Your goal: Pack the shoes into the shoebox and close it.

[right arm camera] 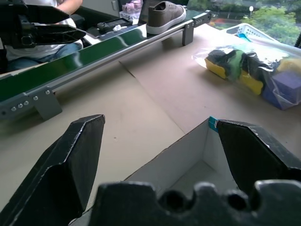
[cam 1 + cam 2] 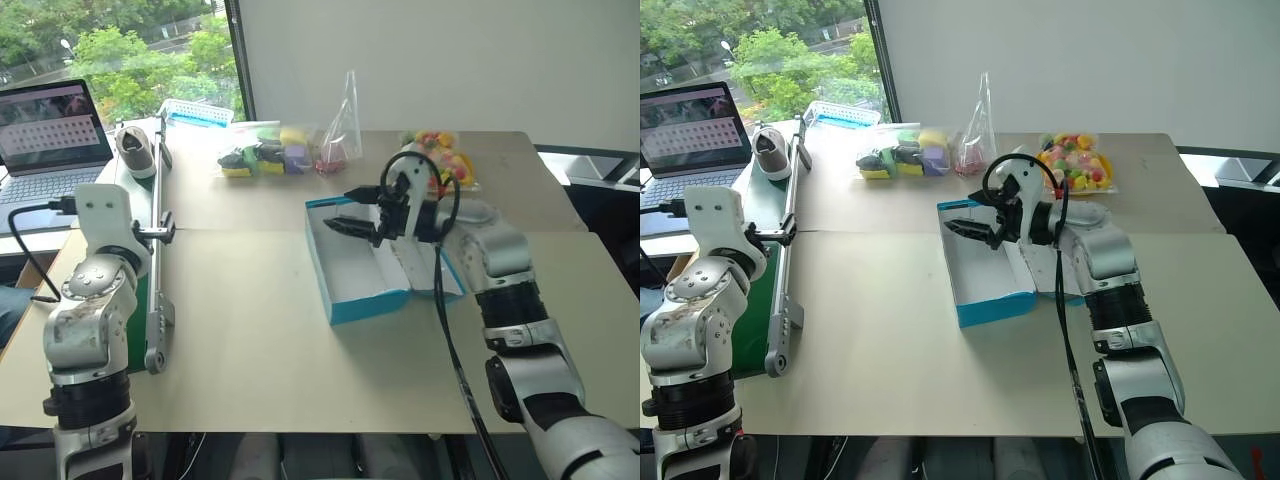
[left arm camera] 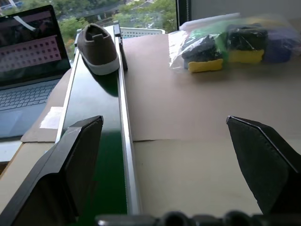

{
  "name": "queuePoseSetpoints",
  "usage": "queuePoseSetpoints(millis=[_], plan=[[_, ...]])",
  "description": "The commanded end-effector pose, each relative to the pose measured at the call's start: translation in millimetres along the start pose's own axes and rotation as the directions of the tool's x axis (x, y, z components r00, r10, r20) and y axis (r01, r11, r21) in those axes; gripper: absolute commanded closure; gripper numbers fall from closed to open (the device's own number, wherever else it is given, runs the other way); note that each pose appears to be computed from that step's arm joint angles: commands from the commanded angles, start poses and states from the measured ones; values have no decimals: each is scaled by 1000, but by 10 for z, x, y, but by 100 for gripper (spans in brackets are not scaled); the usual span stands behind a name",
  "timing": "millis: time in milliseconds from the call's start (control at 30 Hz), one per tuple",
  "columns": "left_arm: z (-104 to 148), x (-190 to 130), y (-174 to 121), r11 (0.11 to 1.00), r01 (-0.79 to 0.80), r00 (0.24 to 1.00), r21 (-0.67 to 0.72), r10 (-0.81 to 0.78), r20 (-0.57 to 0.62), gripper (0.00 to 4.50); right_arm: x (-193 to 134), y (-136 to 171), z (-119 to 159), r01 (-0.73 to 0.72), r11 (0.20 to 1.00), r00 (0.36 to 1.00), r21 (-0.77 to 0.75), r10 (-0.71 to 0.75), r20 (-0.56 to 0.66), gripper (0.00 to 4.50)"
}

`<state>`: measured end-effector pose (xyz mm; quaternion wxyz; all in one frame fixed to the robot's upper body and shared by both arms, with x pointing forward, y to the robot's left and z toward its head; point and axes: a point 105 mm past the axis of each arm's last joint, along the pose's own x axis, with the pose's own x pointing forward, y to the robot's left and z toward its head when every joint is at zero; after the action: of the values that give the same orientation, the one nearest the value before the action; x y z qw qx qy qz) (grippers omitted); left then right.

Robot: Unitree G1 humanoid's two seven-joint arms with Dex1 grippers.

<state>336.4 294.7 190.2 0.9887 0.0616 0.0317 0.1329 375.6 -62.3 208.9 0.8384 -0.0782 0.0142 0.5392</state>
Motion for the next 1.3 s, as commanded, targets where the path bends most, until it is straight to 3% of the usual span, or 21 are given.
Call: queuePoseSetpoints(millis=[33, 267, 433, 733, 1033, 1133, 1233, 1300], plan=[[-25, -71, 303, 991, -130, 991, -12, 130, 1, 0, 68, 91, 104, -56, 998, 998, -31, 57, 15, 3], [-196, -2, 512, 978, -191, 981, -79, 189, -31, 0, 183, 248, 123, -124, 992, 992, -22, 124, 21, 3], [-311, 195, 413, 979, -172, 984, -107, 166, -58, 0, 183, 314, 161, -158, 987, 987, -24, 158, 25, 3], [-269, 375, 248, 990, -100, 994, -103, 96, -47, 0, 160, 381, 166, -143, 989, 989, -25, 144, 30, 3], [-573, 389, 354, 974, -172, 976, -149, 148, -161, 0, 145, 343, 103, -110, 994, 994, -22, 110, 16, 3], [-682, 363, 290, 969, -152, 974, -194, 114, -196, 67, 147, 307, 115, -92, 995, 996, -33, 92, 14, 0], [-610, 355, 244, 971, -133, 981, -197, 100, -168, 166, 145, 285, 135, -78, 996, 997, -34, 78, 18, 0], [-528, 356, 217, 971, -117, 986, -208, 89, -138, 198, 141, 277, 137, -72, 997, 997, -37, 73, 16, 0]])
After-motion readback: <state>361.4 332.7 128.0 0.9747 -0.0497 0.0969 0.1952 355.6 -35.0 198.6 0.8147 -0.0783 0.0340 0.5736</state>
